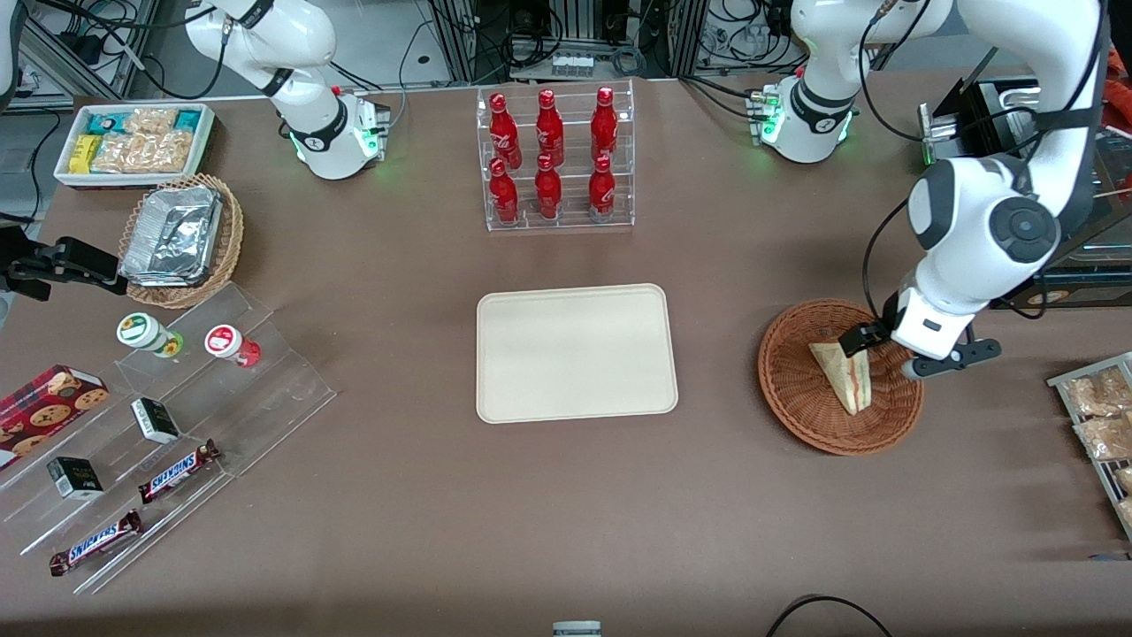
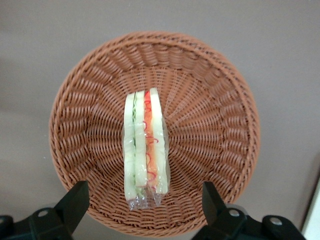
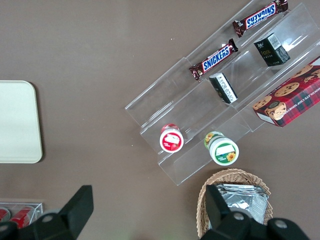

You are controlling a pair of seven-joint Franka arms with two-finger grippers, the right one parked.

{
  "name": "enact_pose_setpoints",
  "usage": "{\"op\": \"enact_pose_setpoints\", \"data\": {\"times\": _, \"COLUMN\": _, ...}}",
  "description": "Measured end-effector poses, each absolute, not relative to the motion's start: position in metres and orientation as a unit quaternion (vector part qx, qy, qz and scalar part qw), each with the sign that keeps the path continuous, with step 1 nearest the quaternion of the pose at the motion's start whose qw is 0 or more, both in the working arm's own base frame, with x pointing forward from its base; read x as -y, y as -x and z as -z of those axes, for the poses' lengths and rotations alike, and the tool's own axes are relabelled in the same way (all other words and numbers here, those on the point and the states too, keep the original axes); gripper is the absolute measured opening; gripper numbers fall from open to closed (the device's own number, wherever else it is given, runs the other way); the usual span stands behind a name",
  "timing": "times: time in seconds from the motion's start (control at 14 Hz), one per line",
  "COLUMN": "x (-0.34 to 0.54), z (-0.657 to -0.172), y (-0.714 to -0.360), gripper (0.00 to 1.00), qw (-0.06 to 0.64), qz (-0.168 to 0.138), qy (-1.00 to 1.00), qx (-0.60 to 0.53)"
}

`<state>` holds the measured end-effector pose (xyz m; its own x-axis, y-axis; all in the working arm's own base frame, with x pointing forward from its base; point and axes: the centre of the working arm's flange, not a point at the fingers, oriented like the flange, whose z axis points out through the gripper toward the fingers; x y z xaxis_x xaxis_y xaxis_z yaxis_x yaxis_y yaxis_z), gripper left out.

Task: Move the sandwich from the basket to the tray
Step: 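Lower the left gripper and close it on the wrapped sandwich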

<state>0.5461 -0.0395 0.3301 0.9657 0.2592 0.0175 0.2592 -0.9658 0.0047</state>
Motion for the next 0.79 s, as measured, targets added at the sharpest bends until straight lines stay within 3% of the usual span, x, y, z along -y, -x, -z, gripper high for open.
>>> {"op": "enact_pose_setpoints", "data": {"times": 0.79, "x": 0.036, "z": -0.261, "y": -0.547, "gripper": 1.0, "qw": -0.001, "qz": 0.019, "qy": -0.99, "qx": -0.14}}
